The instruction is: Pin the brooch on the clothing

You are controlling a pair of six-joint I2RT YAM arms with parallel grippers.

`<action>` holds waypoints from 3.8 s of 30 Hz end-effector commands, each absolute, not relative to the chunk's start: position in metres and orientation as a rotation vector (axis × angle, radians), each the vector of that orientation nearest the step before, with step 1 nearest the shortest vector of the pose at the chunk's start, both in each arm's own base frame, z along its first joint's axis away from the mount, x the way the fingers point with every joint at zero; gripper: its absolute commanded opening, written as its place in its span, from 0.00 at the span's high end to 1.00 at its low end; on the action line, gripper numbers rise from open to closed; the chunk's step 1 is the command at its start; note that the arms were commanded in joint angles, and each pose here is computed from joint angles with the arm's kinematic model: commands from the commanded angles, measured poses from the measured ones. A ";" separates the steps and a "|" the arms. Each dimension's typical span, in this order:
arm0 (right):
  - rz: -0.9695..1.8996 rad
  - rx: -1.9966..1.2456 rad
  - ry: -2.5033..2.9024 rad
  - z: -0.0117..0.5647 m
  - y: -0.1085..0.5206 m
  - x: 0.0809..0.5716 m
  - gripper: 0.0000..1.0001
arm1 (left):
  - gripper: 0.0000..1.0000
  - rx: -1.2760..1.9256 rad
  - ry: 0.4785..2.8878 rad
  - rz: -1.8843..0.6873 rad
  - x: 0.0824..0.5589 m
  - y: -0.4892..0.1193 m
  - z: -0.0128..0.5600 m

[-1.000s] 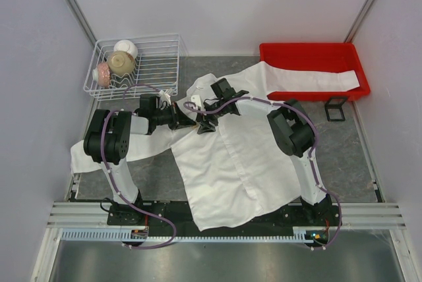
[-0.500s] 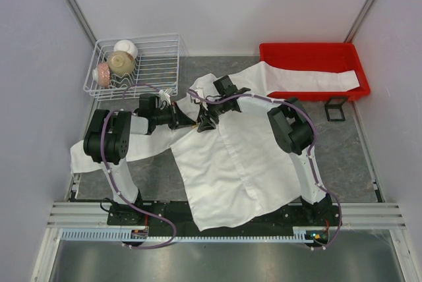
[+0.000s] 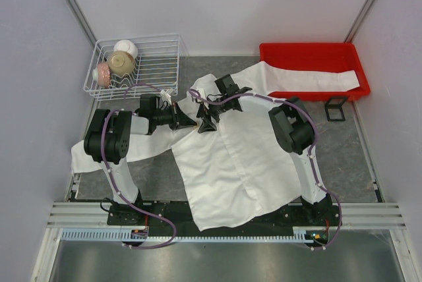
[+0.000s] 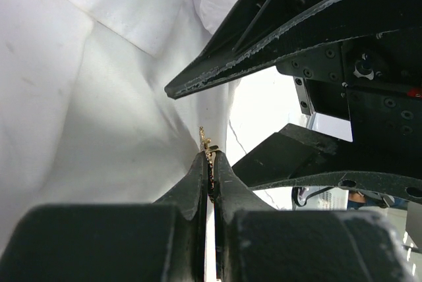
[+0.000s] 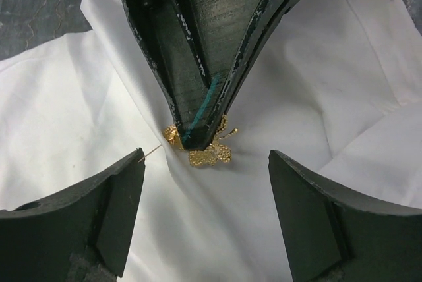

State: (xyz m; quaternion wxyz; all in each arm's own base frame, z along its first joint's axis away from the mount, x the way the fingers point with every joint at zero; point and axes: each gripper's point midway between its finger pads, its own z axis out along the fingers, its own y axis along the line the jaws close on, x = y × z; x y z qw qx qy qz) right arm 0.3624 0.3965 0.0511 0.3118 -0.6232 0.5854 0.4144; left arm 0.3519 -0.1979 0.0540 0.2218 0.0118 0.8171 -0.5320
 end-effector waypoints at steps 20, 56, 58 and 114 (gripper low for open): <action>1.017 -1.715 1.272 0.076 0.392 0.354 0.05 | 0.98 0.100 2.207 -1.577 0.347 -0.205 0.065; 1.236 -1.593 1.404 0.087 0.407 0.347 0.67 | 0.98 0.143 2.158 -1.613 0.341 -0.207 0.077; 1.235 -1.598 1.421 0.083 0.405 0.346 0.74 | 0.98 0.161 2.147 -1.604 0.342 -0.208 0.079; 1.316 -1.576 1.481 0.098 0.396 0.334 1.00 | 0.58 1.232 1.739 -0.854 0.344 -0.188 0.114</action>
